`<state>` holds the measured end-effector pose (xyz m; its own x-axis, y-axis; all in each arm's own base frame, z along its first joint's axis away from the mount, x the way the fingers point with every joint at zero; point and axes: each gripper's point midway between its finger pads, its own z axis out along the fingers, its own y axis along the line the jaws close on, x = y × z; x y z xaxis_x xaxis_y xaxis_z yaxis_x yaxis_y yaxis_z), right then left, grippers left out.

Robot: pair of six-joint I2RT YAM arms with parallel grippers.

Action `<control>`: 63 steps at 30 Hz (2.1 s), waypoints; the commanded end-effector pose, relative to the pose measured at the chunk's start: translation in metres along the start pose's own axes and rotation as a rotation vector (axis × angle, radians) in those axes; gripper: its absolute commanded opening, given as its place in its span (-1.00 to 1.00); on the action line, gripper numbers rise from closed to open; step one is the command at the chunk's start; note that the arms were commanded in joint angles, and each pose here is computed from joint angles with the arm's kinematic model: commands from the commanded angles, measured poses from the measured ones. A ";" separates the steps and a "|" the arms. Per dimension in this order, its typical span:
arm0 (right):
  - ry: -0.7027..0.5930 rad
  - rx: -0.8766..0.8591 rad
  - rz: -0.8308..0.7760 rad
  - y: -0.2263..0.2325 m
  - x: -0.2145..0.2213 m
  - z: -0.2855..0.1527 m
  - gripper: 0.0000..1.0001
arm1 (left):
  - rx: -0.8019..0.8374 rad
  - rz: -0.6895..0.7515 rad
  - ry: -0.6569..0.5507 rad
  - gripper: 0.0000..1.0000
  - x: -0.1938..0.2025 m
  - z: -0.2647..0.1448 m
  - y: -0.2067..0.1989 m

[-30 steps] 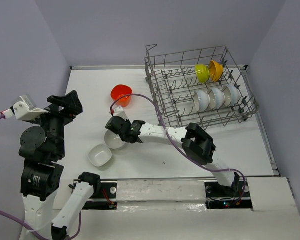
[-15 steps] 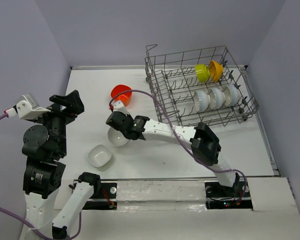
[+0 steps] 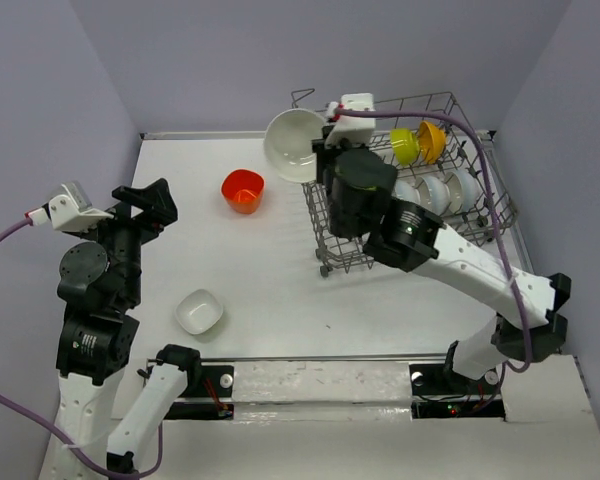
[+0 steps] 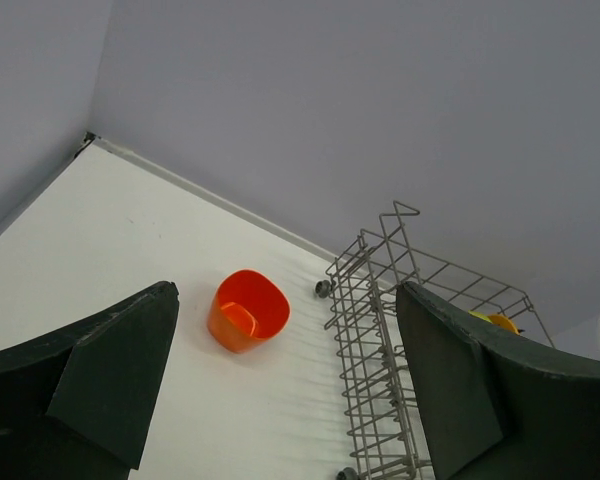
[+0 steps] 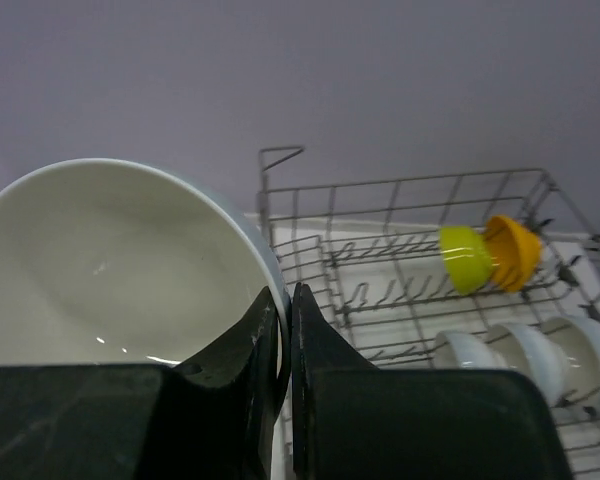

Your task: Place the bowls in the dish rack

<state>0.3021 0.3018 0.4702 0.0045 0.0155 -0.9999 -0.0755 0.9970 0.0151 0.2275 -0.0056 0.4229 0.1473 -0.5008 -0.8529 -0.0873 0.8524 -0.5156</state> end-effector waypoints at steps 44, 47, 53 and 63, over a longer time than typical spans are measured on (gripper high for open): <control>0.307 0.754 -0.855 -0.179 0.108 0.084 -0.98 | 0.078 0.075 0.076 0.98 0.046 0.041 -0.012; 0.318 0.741 -0.879 -0.179 0.118 0.090 -0.98 | 0.083 0.076 0.083 0.98 0.048 0.042 -0.013; 0.330 0.708 -0.905 -0.178 0.135 0.097 -0.98 | 0.089 0.080 0.094 0.98 0.051 0.043 -0.014; 0.357 0.666 -0.947 -0.181 0.157 0.106 -0.98 | 0.091 0.081 0.100 0.98 0.052 0.043 -0.014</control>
<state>0.4190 0.1327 0.3089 -0.5251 -0.6638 -0.5326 0.3291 0.4187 -0.8464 0.2762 -0.0367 0.3803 0.0104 -0.4450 -0.8955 -0.0267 0.8951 -0.4451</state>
